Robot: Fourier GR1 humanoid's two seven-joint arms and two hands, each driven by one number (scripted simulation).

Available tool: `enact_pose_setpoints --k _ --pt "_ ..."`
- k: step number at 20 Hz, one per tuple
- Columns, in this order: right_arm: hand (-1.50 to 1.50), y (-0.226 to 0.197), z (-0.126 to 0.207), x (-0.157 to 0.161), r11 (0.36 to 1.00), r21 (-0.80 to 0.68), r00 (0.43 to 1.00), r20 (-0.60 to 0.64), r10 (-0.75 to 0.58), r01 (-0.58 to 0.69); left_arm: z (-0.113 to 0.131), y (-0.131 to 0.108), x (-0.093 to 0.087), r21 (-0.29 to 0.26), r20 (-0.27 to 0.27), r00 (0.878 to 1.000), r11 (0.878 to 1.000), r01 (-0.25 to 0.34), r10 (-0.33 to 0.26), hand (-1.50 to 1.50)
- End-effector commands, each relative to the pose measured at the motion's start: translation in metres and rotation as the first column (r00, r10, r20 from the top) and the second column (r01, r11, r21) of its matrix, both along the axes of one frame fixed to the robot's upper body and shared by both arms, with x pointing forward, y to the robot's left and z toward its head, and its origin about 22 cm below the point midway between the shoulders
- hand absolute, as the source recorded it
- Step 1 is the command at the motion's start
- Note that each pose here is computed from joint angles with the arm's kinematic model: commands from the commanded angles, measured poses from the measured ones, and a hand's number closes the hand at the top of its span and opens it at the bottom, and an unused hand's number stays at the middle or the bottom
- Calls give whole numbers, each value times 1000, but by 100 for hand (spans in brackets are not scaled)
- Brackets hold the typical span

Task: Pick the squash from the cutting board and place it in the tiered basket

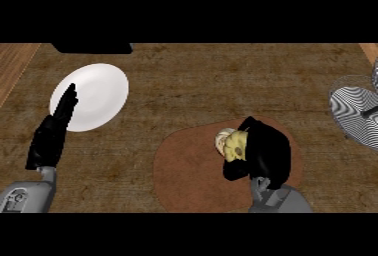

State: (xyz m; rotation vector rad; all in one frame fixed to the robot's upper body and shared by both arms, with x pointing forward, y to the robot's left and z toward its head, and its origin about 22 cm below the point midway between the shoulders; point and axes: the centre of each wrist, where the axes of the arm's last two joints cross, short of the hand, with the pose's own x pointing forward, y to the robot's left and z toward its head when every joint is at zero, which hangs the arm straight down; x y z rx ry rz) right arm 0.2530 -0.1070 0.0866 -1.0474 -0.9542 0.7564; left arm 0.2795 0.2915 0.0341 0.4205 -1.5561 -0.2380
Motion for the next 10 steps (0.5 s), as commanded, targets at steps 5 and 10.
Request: enact_pose_setpoints --k 5,10 --pt "150 -38 67 80 869 253 817 304 -489 426 3 -7 4 22 5 999 999 33 -33 0" --pt "150 -36 112 116 844 219 678 514 -526 489 13 -6 14 14 22 999 999 33 -33 0"
